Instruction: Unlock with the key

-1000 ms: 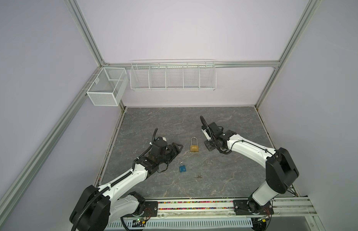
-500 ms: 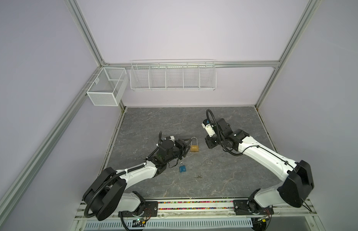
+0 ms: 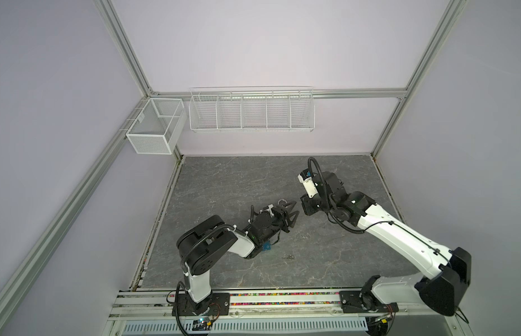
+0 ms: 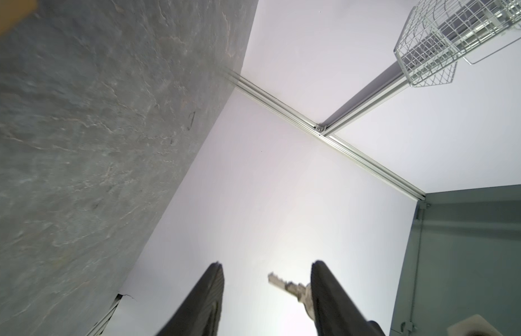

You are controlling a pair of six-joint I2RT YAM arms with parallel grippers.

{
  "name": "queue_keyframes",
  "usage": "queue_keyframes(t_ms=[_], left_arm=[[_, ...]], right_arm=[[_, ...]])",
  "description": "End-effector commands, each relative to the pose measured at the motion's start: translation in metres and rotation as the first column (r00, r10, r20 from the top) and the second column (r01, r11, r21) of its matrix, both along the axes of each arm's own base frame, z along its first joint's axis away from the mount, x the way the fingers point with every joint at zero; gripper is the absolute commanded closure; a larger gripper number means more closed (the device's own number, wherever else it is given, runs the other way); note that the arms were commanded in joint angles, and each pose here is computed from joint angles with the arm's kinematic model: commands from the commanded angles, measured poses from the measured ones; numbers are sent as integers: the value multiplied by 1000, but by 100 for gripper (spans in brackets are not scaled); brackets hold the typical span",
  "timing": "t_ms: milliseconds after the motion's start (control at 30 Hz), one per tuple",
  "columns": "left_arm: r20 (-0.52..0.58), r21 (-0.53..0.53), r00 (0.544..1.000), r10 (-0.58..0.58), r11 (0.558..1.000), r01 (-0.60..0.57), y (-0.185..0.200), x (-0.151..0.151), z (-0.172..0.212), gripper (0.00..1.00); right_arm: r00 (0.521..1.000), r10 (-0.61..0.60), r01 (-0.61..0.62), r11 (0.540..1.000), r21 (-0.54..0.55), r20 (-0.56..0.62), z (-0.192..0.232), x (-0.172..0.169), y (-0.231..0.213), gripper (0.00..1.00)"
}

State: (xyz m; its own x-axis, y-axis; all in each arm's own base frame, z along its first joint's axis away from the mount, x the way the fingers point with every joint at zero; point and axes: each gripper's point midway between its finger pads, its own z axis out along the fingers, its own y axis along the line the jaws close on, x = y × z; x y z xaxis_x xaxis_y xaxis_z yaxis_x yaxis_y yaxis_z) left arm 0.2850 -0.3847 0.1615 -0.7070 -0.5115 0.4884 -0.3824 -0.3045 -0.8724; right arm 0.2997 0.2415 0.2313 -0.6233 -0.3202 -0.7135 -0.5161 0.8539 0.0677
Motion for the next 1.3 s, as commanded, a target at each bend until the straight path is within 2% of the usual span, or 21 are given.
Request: queue_keyframes(t_ms=[0, 267, 500, 567, 667, 700, 767, 900, 967, 1067, 1167, 1267], left_arm=[[-20, -218, 999, 36, 975, -40, -4, 4, 38, 50], [-43, -244, 999, 29, 969, -38, -11, 1, 39, 50], [-62, -208, 997, 52, 976, -64, -4, -1, 22, 50], [-54, -209, 998, 41, 977, -52, -6, -2, 24, 50], [-45, -214, 998, 33, 976, -42, -8, -2, 28, 50], [-44, -213, 999, 33, 976, -42, -8, -2, 28, 50], [-45, -210, 998, 34, 977, -43, -7, -2, 27, 50], [-43, -209, 998, 38, 977, -46, -5, -2, 27, 50], [-40, -212, 999, 35, 976, -43, -5, -2, 29, 50], [-28, -219, 999, 31, 975, -36, -5, -3, 35, 50], [-20, -223, 999, 33, 974, -36, -2, -4, 40, 50], [-15, -225, 999, 36, 974, -39, 1, -5, 43, 50]], right_arm=[[999, -16, 16, 1000, 17, 28, 11, -4, -4, 93], [997, -32, 30, 999, 39, 66, 17, -4, -8, 93], [995, -88, 89, 996, -17, 52, 0, -5, -23, 93], [988, -141, 143, 989, -24, 59, -3, -6, -34, 85], [978, -204, 205, 979, -11, 43, -7, -12, -49, 57], [977, -211, 211, 977, 5, 35, -8, -15, -52, 49], [980, -195, 194, 979, 66, 23, -7, -24, -51, 43], [983, -183, 177, 972, 157, 24, 2, -35, -51, 47], [988, -153, 157, 966, 206, -36, -1, -38, -45, 46], [990, -90, 120, 935, 333, -106, -6, -41, -31, 46], [989, -99, 135, 914, 383, -113, -13, -39, -36, 46], [990, -52, 105, 886, 452, -128, -11, -40, -34, 45]])
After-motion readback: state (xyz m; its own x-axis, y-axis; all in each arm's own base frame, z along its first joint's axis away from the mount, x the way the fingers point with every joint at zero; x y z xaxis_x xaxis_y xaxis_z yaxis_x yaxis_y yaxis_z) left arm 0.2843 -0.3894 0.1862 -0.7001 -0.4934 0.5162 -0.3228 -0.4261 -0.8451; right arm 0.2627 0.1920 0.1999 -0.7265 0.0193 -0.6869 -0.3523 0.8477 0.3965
